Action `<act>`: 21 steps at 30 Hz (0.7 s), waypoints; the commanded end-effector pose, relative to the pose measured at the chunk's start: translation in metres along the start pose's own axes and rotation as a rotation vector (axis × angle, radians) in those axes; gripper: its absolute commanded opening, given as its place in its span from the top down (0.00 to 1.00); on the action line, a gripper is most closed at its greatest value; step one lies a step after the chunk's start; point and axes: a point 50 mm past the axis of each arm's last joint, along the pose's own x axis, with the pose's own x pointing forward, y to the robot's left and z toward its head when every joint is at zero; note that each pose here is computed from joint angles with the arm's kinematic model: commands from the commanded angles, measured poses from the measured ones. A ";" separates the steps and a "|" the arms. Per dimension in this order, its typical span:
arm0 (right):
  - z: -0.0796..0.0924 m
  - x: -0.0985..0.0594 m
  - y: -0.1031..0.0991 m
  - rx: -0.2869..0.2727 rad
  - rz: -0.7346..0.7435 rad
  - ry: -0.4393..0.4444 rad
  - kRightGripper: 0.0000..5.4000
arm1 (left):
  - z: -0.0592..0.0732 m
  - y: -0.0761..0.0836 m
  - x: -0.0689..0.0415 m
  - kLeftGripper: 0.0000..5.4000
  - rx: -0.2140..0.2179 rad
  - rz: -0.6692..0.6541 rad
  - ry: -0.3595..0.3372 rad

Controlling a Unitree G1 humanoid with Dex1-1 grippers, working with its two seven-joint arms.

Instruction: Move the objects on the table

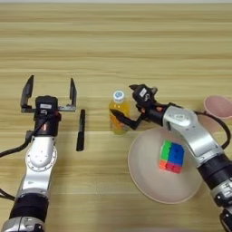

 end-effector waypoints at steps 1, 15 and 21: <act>-0.002 0.005 0.000 -0.014 0.025 0.012 0.00 | -0.001 -0.002 0.001 0.00 0.007 -0.009 0.004; -0.025 0.019 0.004 0.003 0.016 0.065 0.03 | -0.001 -0.003 0.001 0.00 0.007 -0.009 0.004; -0.026 0.025 0.006 0.009 0.013 0.048 0.14 | -0.002 -0.003 0.002 0.00 0.006 -0.008 0.003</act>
